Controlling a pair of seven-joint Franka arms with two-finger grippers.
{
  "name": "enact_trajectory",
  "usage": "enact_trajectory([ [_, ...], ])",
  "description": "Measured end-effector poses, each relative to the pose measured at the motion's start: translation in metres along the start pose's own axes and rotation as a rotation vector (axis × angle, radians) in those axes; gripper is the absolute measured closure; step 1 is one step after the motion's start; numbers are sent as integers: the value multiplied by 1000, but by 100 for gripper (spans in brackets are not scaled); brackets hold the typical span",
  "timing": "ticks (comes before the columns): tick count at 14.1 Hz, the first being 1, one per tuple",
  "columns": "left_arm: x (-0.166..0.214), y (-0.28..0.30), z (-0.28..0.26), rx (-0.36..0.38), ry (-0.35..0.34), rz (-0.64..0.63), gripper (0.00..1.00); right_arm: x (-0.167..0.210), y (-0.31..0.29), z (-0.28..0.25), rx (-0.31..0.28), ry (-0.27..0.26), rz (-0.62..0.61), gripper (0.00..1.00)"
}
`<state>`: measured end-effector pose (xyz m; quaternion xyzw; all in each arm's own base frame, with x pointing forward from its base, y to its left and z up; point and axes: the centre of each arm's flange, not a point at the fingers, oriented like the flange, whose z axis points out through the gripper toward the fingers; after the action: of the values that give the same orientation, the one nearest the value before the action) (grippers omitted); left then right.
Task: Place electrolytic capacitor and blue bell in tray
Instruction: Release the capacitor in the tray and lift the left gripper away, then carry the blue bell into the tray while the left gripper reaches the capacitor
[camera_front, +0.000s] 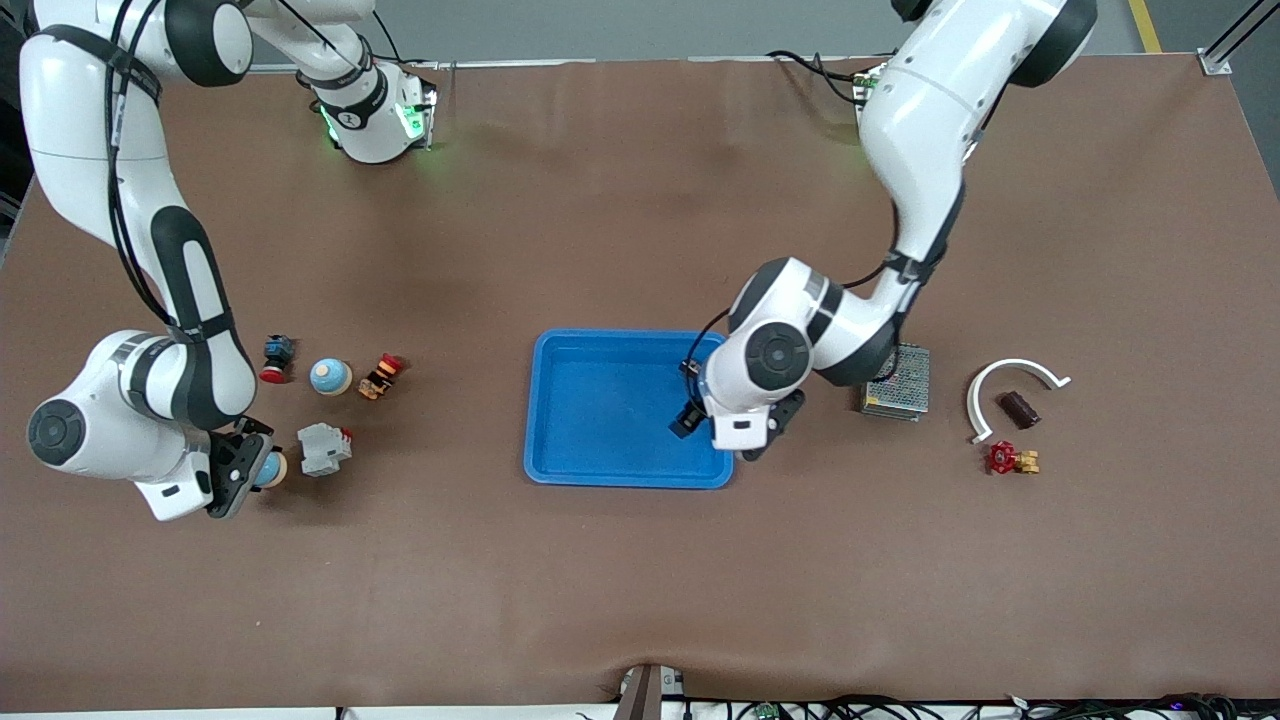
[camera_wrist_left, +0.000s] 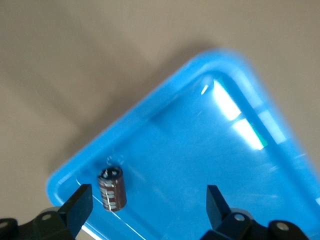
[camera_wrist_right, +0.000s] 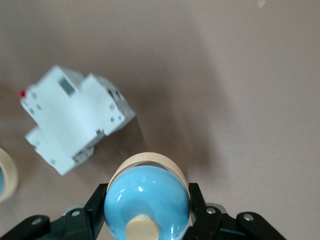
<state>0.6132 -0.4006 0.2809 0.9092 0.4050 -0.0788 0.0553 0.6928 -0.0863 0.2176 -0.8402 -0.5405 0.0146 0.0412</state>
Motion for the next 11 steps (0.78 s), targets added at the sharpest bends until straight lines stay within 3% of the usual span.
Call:
enact_trajectory([
  [3,42,-15,-84,-19,84,62,0,44,-14,-39,23,5,144,32],
  [8,133,-71,-166,28,94,204,0,143,-78,-95,61,-16,490,32],
  [11,178,-107,-185,112,106,277,0,205,-121,-109,49,-17,693,32],
])
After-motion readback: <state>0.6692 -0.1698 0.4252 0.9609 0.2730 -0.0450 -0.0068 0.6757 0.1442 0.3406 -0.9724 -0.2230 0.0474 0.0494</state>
